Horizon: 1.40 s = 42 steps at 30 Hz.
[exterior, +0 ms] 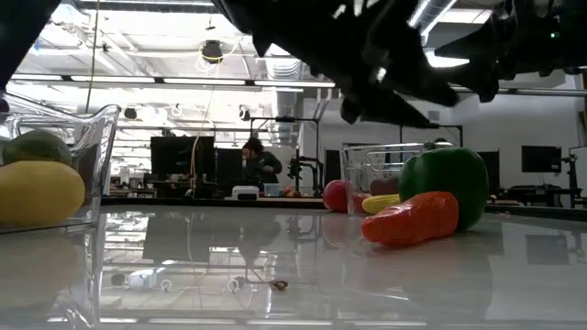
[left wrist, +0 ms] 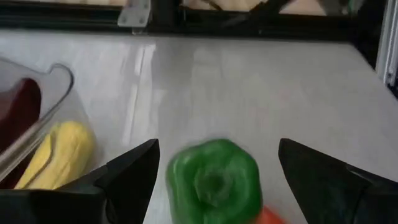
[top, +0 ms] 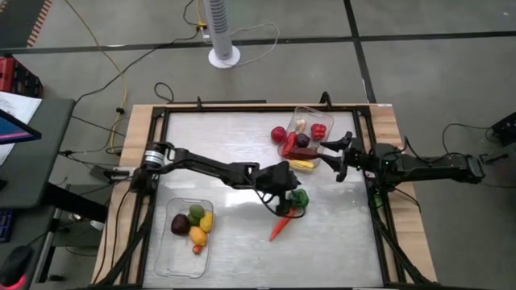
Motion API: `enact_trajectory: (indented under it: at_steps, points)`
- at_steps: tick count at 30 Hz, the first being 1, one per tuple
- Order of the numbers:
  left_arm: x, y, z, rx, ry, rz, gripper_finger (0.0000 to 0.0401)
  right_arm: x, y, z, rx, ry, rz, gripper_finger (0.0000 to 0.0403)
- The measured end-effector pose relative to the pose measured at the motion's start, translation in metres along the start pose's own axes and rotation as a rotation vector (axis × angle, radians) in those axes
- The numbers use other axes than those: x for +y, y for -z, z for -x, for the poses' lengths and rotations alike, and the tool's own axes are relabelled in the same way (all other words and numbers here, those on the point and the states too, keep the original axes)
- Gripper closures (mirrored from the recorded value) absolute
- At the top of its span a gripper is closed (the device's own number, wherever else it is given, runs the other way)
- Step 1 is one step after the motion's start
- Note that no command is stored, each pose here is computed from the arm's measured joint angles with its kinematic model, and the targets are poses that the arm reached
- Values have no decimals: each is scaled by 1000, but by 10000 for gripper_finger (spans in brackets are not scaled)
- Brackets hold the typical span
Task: Sort produce into baskets
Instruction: Put the green bell pepper into the top transparent bin
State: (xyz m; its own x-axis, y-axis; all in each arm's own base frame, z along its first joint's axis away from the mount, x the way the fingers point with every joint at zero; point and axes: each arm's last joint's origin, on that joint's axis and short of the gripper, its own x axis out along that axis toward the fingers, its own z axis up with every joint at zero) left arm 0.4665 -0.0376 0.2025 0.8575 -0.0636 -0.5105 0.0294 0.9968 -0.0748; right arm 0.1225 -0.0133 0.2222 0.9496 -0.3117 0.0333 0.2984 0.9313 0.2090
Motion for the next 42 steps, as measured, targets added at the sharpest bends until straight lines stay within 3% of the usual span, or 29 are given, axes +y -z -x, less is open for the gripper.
enact_trajectory:
  at_steps: [7,16,29,33,38,42]
  points:
    - [1,15,-17,12,-7,-45,76,-1,1,2,14,3,-3,147]
    - [1,32,-40,-31,7,-11,76,-2,-1,4,-8,18,-1,147]
    - [1,44,-46,14,-1,-87,23,-2,0,5,-3,19,0,147]
    - [2,43,-46,12,-5,-97,37,-2,0,5,0,19,1,147]
    - [4,41,-44,10,-35,-105,81,-2,0,5,4,21,2,147]
    - [10,18,-25,-36,-41,-131,101,-3,-1,7,-3,19,0,147]
